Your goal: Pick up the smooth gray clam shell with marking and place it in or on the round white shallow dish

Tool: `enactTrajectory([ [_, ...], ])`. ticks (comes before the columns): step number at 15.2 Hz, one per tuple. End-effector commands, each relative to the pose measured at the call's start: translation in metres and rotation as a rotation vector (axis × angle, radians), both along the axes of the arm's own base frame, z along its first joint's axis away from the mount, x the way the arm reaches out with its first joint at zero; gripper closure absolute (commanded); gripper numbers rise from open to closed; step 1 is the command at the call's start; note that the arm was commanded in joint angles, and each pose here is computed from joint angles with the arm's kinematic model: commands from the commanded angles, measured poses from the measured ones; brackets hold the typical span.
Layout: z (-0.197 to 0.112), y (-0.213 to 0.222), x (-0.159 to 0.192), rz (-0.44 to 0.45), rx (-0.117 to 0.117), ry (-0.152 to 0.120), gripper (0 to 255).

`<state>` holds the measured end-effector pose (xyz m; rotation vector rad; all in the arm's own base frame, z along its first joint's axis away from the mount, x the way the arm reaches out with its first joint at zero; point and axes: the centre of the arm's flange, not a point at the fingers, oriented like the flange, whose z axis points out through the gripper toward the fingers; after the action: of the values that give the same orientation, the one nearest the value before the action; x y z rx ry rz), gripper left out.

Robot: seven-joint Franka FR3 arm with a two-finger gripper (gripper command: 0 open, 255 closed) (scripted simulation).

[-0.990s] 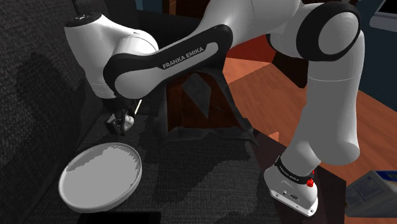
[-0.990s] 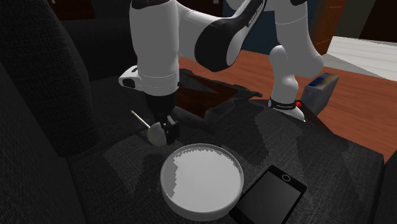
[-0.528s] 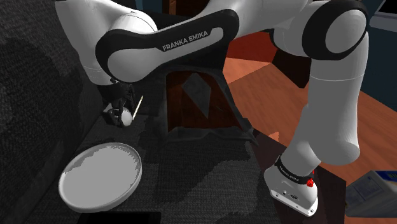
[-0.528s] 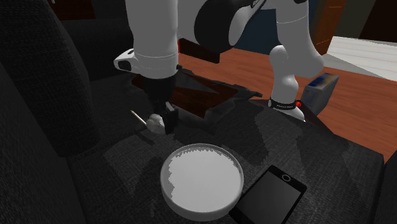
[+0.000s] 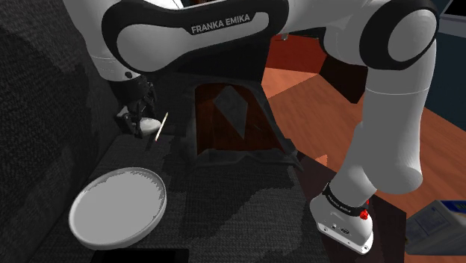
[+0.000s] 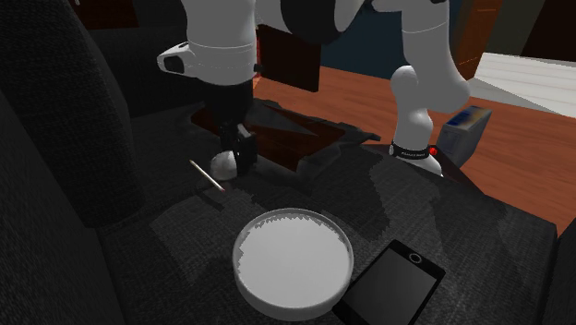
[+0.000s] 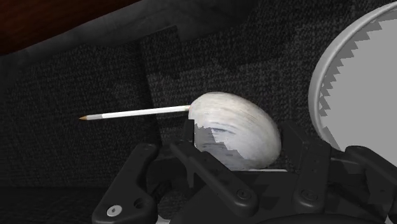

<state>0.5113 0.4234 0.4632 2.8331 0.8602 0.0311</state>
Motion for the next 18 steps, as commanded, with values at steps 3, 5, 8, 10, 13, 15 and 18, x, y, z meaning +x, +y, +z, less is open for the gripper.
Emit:
enactTrajectory([
  [3, 0.009, 0.019, -0.019, 0.0, 0.0, 0.0, 255],
  [5, 0.009, 0.037, -0.038, 0.0, 0.0, 0.0, 255],
  [8, 0.009, 0.065, -0.066, 0.0, 0.0, 0.0, 255],
  [10, 0.01, 0.084, -0.085, 0.0, 0.0, 0.0, 255],
  [13, 0.01, 0.112, -0.113, 0.0, 0.0, 0.0, 255],
  [15, 0.01, 0.126, -0.128, 0.0, 0.0, 0.0, 255],
  [18, -0.006, 0.126, -0.128, 0.0, 0.0, 0.0, 255],
])
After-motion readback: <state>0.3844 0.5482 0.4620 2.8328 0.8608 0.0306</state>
